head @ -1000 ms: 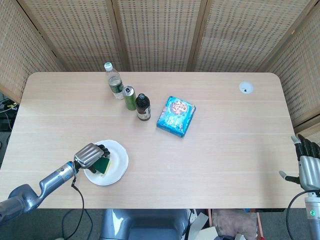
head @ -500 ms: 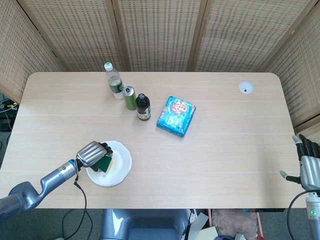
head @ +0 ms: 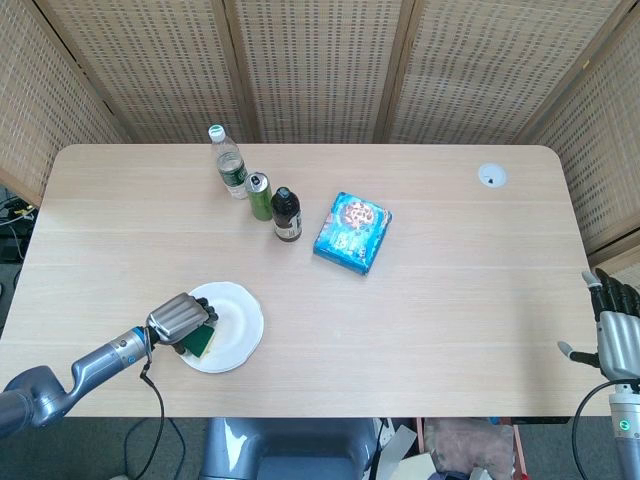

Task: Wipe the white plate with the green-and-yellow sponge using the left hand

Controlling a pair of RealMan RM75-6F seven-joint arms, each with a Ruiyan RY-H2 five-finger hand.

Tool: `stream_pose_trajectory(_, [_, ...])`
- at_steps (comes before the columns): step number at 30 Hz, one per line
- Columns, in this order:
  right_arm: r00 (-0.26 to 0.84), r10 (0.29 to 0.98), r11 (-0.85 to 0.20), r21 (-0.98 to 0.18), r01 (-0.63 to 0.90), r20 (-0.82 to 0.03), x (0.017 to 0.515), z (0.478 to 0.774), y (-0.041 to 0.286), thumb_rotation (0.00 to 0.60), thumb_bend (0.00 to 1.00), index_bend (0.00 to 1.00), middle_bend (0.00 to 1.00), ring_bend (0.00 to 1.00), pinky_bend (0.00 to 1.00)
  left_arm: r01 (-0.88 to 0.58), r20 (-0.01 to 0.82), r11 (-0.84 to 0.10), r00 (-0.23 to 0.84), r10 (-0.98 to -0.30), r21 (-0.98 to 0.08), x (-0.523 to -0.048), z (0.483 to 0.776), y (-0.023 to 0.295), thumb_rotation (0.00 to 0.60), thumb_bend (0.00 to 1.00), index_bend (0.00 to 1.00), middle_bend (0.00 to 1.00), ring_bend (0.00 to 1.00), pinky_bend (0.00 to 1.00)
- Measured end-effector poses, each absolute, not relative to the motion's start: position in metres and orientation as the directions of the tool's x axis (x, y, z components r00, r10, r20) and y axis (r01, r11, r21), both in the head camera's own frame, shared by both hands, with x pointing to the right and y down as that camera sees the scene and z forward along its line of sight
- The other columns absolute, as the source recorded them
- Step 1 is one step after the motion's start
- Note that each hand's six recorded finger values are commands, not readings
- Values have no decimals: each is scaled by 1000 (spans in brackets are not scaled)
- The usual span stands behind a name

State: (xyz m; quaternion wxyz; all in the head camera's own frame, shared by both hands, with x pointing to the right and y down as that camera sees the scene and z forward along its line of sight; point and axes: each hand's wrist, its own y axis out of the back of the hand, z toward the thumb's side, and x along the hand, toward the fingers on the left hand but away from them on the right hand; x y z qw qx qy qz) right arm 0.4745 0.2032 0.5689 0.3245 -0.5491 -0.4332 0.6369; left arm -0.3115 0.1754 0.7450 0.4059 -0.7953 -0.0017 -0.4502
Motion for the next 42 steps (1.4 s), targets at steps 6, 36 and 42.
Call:
stream_pose_trajectory(6, [-191,888,-413,-908,66,-418,477,568,203,600,0,0,0,0,0,396,738,-666,569,-363,-633,-308,754,177,600,111,551,426,310,504])
stream_pose_trajectory(36, [-193,891,-406,-911,70,-412,478,566,203,600,0,0,0,0,0,420,754,-662,550,-360,-622,-292,749,173,600,117,551,427,310,504])
stream_pose_trajectory(42, [-194,890,-408,-910,72,-413,478,566,202,600,0,0,0,0,0,463,776,-649,528,-345,-603,-294,759,179,600,119,551,426,310,504])
